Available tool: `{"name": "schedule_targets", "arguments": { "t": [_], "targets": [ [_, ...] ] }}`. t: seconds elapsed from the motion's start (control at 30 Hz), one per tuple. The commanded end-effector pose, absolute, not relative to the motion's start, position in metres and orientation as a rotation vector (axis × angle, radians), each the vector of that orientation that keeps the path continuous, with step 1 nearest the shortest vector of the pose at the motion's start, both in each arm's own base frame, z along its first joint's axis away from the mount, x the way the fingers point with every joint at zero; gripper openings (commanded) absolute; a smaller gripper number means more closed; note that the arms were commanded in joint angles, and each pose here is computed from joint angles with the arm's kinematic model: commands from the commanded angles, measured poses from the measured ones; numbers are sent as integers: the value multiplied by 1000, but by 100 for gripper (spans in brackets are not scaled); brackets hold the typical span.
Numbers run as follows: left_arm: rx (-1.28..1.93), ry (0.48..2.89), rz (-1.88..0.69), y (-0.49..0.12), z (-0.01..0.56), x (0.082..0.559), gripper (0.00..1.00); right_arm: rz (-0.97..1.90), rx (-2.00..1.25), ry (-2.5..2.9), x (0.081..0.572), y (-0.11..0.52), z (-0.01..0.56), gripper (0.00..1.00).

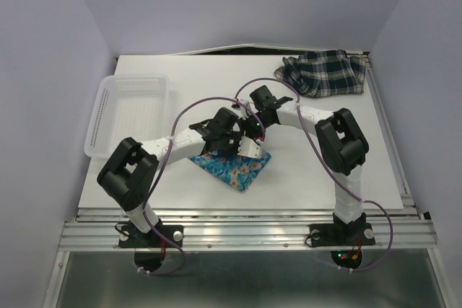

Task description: Fold and stack the skirts

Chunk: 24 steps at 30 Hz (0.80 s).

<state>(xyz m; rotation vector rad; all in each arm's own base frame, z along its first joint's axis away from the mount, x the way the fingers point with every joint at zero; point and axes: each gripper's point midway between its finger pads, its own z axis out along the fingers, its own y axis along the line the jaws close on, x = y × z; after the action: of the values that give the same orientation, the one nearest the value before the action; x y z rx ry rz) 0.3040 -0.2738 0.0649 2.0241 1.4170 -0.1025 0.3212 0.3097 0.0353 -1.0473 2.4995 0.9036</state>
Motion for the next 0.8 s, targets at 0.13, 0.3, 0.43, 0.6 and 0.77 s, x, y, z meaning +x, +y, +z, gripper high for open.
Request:
{"name": "schedule_targets", "arguments": {
  "t": [0.13, 0.3, 0.43, 0.6, 0.77],
  "targets": [
    [1971, 1382, -54, -276, 69, 315, 36, 856, -1044, 2470, 336, 310, 45, 22],
    [1956, 1381, -49, -275, 78, 314, 46, 725, -975, 2377, 379, 304, 84, 33],
    [1921, 1401, -55, -275, 94, 313, 55, 641, -874, 2321, 415, 288, 116, 43],
    [1838, 1405, 11, -272, 129, 325, 56, 578, -794, 2273, 443, 271, 145, 49],
    [1768, 1427, 12, -263, 166, 327, 58, 575, -726, 2244, 450, 244, 176, 50]
  ]
}}
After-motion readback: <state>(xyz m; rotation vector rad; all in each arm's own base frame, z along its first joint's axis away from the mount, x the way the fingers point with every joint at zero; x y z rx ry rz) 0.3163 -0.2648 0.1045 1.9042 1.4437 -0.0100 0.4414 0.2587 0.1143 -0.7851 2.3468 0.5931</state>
